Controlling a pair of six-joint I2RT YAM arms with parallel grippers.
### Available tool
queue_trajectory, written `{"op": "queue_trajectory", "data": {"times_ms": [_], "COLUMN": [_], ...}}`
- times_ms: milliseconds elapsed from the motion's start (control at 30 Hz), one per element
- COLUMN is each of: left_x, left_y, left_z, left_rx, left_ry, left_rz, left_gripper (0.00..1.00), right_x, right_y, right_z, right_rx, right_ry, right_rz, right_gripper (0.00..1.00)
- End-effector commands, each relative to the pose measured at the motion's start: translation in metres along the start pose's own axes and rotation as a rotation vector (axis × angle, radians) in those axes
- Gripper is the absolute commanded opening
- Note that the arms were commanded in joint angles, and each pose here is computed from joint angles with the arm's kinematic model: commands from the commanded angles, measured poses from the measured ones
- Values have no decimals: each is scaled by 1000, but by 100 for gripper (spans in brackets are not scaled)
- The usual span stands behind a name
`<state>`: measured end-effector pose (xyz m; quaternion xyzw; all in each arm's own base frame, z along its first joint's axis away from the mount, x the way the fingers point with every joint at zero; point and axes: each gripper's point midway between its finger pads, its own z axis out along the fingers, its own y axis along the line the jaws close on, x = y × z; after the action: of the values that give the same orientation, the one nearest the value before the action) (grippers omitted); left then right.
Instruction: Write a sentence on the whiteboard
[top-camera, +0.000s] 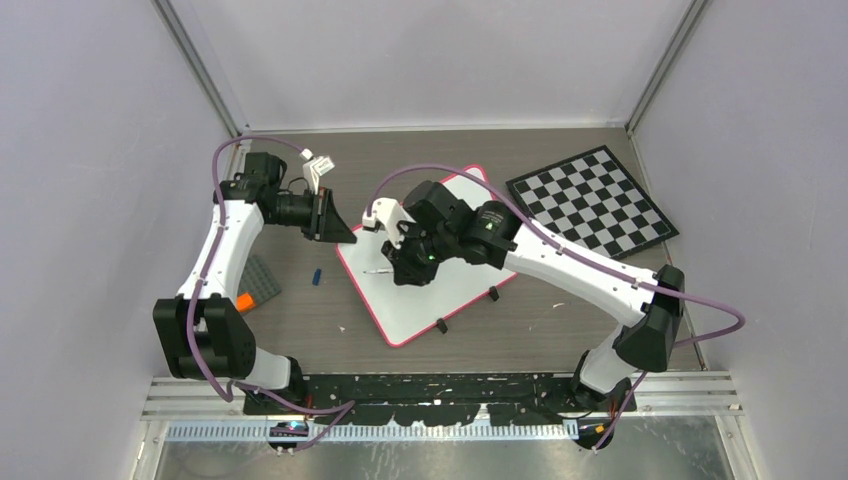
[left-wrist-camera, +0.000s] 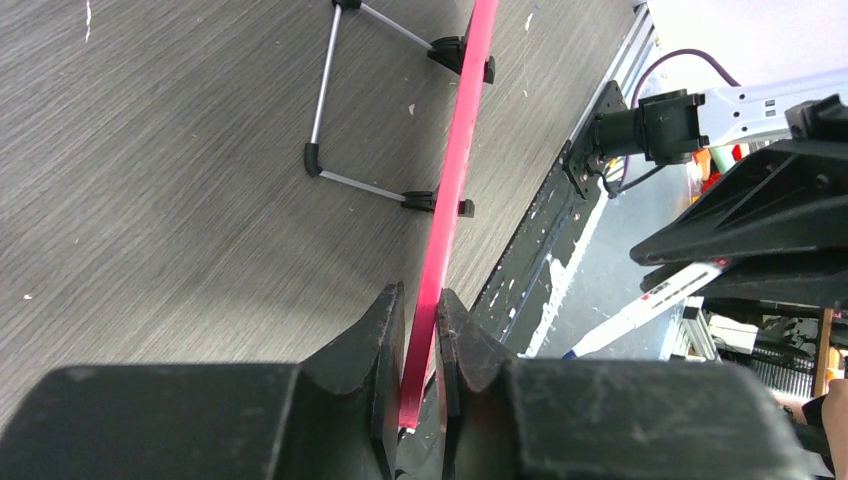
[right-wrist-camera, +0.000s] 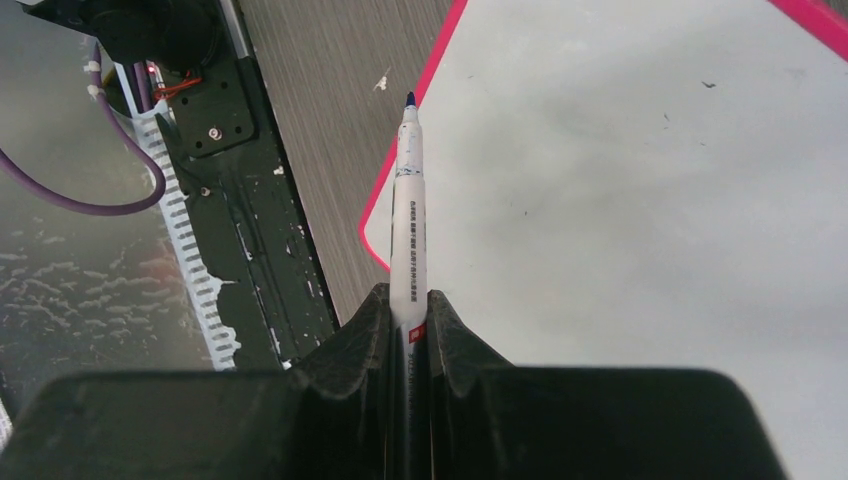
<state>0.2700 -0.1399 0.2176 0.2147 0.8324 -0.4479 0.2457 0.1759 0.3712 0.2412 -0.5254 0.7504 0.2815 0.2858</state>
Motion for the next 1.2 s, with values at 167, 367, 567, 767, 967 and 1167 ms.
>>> {"op": "queue_trajectory", "data": {"times_ms": [167,367,567,767,967,1167], "left_x": [-8,-9,-9,-8,-8,-8], "left_y": [-3,-3,-3,-4,-3,-4], "left_z": [-7,-7,-6,-7,-6,-6], "left_rx": [-30,-31,-28,-27,-26,-24], "left_ry": [-6,-8,-8,-8,-7,-6], "left_rz": [37,35,35,35,30,29], "left_gripper": [0,0,0,0,0,0], "right_x": [-25,-24,-30,-41,-47,-45], "right_y": [4,6,-6,-20,-16,-14], "right_z": [1,5,8,13,20,29], "right_rx": [22,21,84,163,137,133], "right_ry": [-66,-60,-71,-95,-98,-83], "right_rz": [-12,-12,-7,27,44,43], "right_gripper": [0,0,0,0,0,0]}}
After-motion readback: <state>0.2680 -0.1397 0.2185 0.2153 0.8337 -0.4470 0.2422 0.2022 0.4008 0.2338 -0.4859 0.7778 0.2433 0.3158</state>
